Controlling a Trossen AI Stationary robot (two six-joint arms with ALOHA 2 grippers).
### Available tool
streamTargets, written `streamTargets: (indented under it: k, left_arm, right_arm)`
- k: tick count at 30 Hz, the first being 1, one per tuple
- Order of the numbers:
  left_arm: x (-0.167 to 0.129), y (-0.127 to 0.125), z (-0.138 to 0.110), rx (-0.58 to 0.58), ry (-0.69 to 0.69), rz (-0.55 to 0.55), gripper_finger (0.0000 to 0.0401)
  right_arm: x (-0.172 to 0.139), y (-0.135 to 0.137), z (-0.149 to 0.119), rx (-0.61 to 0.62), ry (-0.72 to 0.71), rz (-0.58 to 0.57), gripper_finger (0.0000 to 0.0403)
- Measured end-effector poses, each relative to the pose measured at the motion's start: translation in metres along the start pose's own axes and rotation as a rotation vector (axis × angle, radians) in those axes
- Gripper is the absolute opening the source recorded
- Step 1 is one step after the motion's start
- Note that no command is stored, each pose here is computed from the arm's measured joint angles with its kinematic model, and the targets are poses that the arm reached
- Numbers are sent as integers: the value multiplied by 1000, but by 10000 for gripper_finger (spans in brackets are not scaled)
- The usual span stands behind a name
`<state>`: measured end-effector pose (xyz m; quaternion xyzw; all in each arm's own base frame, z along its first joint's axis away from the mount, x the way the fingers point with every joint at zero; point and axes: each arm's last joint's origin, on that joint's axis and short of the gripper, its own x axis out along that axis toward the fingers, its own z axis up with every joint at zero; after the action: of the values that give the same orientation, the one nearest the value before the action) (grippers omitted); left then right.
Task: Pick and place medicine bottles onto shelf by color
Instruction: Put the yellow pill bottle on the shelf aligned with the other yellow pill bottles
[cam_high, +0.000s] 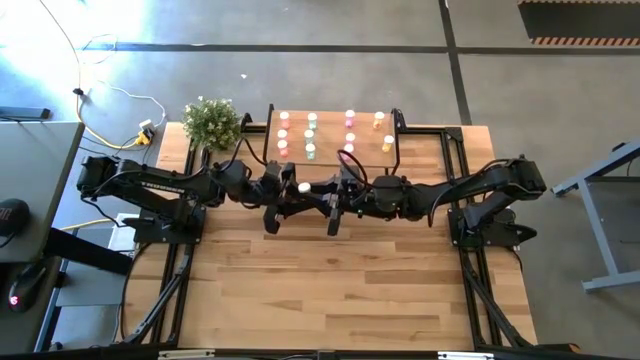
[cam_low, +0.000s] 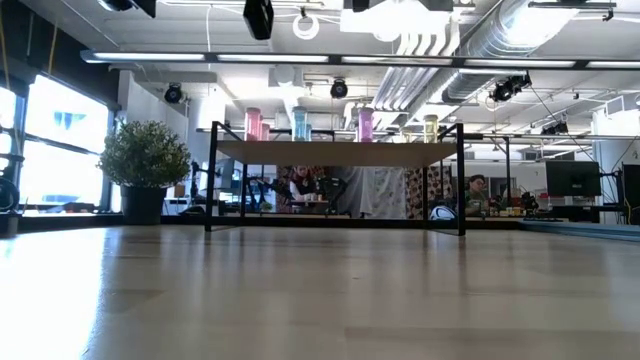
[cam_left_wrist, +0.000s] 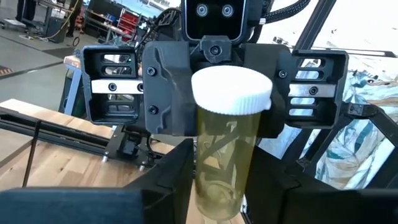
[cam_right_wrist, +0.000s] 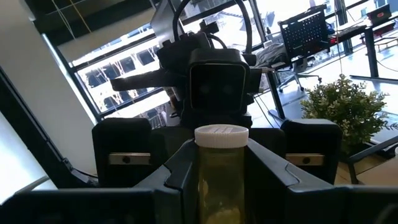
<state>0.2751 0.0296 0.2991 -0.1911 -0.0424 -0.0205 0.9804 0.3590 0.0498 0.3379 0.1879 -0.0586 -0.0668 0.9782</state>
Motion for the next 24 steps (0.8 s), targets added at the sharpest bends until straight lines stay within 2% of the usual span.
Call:
streamTargets:
  k: [5,16,24]
  left_arm:
    - [0,0,0,0,2,0,96]
    - [0,0,0,0,5,-5,93]
    - [0,2,-3,38,35,10,93]
  right_arm:
    - [0,-1,-1,-4,14,-9,103]
    - [0,-2,-3,-10,24,-32,156]
    - [-19,-2,13,-1,103,-56,190]
